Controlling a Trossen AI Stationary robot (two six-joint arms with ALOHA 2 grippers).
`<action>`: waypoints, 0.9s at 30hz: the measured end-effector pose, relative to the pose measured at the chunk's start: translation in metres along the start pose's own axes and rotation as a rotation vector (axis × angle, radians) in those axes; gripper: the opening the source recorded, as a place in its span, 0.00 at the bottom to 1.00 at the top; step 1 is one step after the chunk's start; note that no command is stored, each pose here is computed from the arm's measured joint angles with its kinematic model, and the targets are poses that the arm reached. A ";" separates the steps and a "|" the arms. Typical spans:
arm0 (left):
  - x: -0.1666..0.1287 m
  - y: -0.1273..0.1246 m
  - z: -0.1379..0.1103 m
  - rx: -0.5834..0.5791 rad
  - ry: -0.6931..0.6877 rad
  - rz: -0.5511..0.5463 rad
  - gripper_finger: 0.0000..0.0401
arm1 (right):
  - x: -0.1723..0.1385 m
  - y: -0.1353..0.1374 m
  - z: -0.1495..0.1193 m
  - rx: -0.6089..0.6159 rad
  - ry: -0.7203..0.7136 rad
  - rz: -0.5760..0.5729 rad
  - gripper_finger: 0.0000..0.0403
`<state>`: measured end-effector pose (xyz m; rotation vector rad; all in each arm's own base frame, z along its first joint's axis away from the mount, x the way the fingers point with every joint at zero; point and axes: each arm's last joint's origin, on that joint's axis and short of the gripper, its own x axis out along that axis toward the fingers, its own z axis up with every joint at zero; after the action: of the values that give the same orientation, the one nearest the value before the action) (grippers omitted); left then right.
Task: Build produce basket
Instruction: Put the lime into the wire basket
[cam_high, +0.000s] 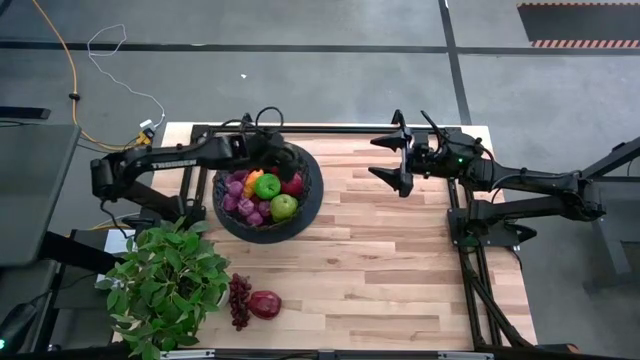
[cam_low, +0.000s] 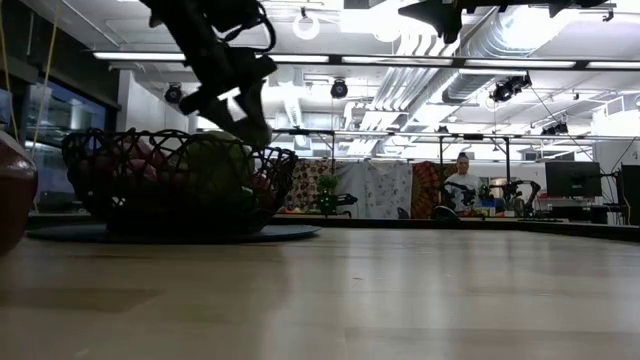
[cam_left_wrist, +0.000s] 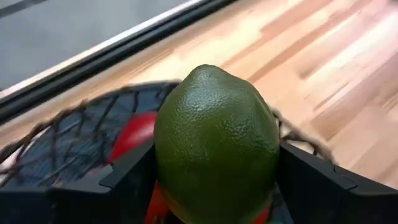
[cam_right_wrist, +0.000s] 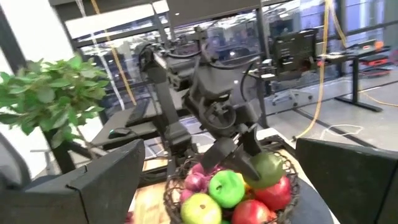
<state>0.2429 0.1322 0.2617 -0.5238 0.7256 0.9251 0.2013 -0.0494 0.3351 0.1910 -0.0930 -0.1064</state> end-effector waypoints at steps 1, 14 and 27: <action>0.004 -0.002 0.001 -0.005 -0.004 -0.009 0.69 | 0.000 0.000 0.000 0.000 -0.002 -0.011 0.99; 0.038 -0.020 -0.010 -0.004 0.102 -0.067 0.69 | 0.000 -0.001 0.000 0.027 -0.007 -0.031 0.99; 0.038 -0.022 -0.009 0.091 0.067 -0.075 0.70 | 0.000 -0.001 0.000 0.028 0.000 -0.032 0.99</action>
<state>0.2744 0.1352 0.2294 -0.5002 0.7995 0.8036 0.2012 -0.0503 0.3344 0.2207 -0.0913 -0.1369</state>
